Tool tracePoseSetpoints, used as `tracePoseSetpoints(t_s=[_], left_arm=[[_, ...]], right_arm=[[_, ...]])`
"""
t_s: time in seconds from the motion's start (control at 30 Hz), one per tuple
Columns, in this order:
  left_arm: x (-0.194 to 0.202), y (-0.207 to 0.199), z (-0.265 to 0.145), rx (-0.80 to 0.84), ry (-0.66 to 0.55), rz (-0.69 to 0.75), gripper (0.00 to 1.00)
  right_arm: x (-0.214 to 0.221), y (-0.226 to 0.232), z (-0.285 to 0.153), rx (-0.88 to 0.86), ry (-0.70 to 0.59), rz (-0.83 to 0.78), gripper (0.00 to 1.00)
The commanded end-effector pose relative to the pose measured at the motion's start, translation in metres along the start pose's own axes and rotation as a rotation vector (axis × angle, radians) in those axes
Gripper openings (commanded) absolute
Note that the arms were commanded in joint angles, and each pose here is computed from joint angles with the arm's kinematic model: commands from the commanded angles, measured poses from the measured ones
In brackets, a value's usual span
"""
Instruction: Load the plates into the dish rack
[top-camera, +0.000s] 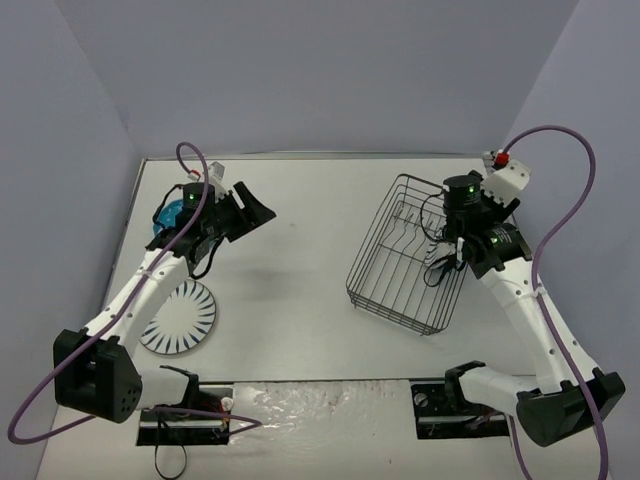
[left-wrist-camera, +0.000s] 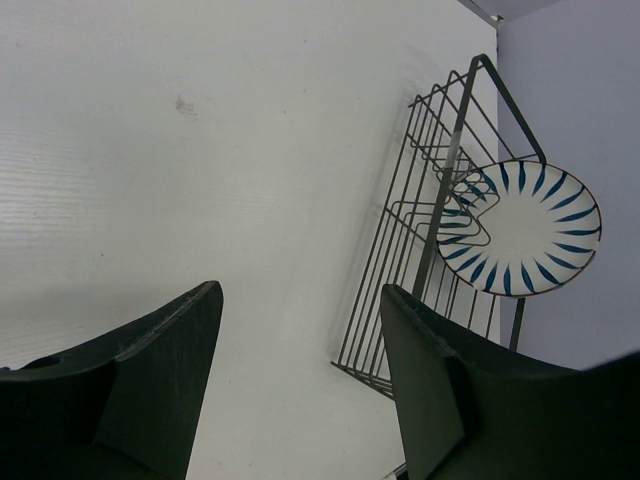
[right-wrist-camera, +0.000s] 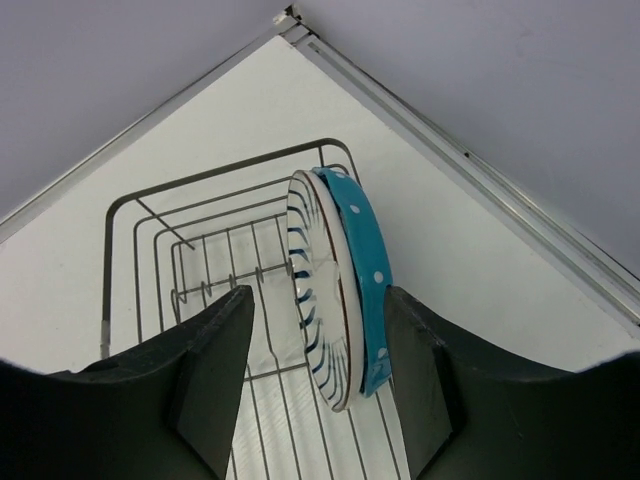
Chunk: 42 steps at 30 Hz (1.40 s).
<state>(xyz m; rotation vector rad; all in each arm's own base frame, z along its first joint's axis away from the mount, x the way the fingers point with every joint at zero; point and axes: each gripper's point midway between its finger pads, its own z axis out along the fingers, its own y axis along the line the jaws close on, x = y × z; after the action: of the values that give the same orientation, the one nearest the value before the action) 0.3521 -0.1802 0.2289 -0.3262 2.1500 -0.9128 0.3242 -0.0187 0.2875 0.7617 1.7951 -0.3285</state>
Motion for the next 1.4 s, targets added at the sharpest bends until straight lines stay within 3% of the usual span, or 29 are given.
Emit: tracePoseSetpoints(t_s=[0.0,0.23,0.37,0.57,0.8,1.03,1.37], left_arm=[[-0.038,-0.024,-0.016,0.006,-0.132,0.04,0.6],[-0.069,0.015,-0.026,-0.126,-0.234,-0.08,0.68],[-0.1,0.074,-0.035,-0.268,-0.331,-0.208,0.69],[-0.13,0.146,-0.05,-0.465,-0.403,-0.311,0.69],[-0.144,0.194,-0.055,-0.514,-0.389,-0.362,0.7],[-0.139,0.246,-0.055,-0.567,-0.365,-0.417,0.7],[-0.136,0.286,-0.04,-0.608,-0.318,-0.454,0.7]], right_arm=[[-0.006,0.035,-0.01,-0.154,0.038,0.021,0.51],[0.028,0.141,-0.038,-0.422,0.123,-0.046,0.53],[0.042,0.202,-0.062,-0.609,0.183,-0.053,0.53],[0.059,0.251,-0.075,-0.767,0.242,-0.061,0.53],[0.099,0.274,-0.079,-0.882,0.322,-0.044,0.54],[0.14,0.27,-0.071,-0.893,0.375,-0.051,0.54],[0.157,0.28,-0.071,-0.939,0.406,-0.048,0.54]])
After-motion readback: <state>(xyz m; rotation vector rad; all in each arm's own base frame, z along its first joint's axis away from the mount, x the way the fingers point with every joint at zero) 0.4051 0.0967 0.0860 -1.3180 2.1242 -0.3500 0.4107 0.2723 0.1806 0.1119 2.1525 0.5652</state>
